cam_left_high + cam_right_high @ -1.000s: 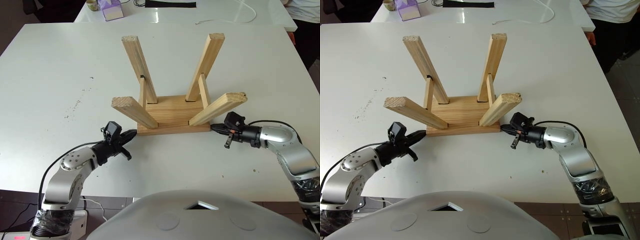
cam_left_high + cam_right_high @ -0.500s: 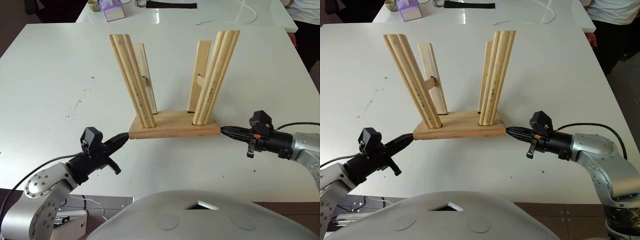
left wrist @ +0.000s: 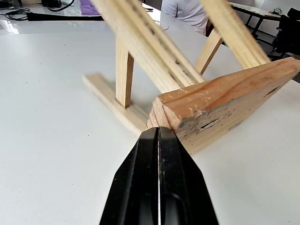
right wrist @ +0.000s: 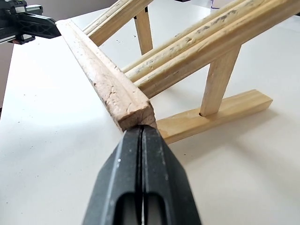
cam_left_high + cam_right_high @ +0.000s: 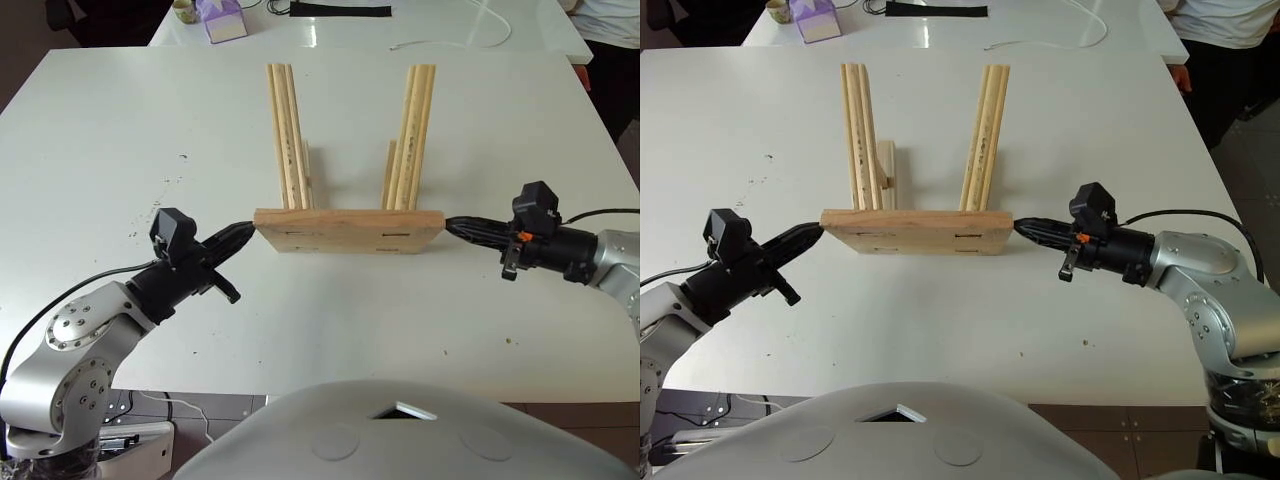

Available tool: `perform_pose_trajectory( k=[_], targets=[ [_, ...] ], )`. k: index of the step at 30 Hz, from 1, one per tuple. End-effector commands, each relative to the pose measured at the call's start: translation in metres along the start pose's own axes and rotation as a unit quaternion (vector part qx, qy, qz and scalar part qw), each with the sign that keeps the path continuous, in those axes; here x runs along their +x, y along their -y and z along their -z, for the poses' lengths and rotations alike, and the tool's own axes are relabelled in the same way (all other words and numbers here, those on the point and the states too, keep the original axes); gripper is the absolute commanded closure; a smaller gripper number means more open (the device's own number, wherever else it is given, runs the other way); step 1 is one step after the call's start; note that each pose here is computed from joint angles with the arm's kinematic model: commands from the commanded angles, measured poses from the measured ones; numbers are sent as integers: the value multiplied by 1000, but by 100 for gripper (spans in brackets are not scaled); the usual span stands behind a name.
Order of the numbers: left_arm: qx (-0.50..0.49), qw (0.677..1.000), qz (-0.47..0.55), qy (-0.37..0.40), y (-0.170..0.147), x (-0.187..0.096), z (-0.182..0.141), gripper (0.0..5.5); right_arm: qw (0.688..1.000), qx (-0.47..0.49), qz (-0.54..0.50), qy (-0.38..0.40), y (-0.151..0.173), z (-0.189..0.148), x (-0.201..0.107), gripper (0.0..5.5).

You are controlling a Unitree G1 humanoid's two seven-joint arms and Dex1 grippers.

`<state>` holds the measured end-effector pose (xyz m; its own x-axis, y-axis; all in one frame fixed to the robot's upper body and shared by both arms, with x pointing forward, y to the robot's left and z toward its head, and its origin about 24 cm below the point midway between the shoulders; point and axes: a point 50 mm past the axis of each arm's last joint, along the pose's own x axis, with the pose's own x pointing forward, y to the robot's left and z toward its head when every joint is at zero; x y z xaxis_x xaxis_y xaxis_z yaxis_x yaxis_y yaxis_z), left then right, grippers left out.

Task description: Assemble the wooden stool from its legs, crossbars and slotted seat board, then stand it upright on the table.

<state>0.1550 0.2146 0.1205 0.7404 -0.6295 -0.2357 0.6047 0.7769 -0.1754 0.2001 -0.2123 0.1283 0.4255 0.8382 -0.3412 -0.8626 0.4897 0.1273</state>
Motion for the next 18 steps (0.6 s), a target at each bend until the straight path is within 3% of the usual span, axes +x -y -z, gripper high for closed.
perform_pose_trajectory(
  k=[1,7,12,15,18],
  targets=[
    [-8,998,69,7,12,11,1,547,999,-7,-48,4,-3,1,14,550],
    [12,1000,-17,-2,-16,-15,0,547,999,-9,16,-29,13,15,-14,550],
    [19,997,-71,-35,-43,-48,3,547,995,37,90,-13,19,34,-37,550],
    [61,985,-72,-141,-58,-42,38,550,993,-6,82,-80,12,58,-24,531],
    [130,972,-15,-194,-58,-18,63,497,993,-46,34,-107,6,70,-5,483]
  ],
)
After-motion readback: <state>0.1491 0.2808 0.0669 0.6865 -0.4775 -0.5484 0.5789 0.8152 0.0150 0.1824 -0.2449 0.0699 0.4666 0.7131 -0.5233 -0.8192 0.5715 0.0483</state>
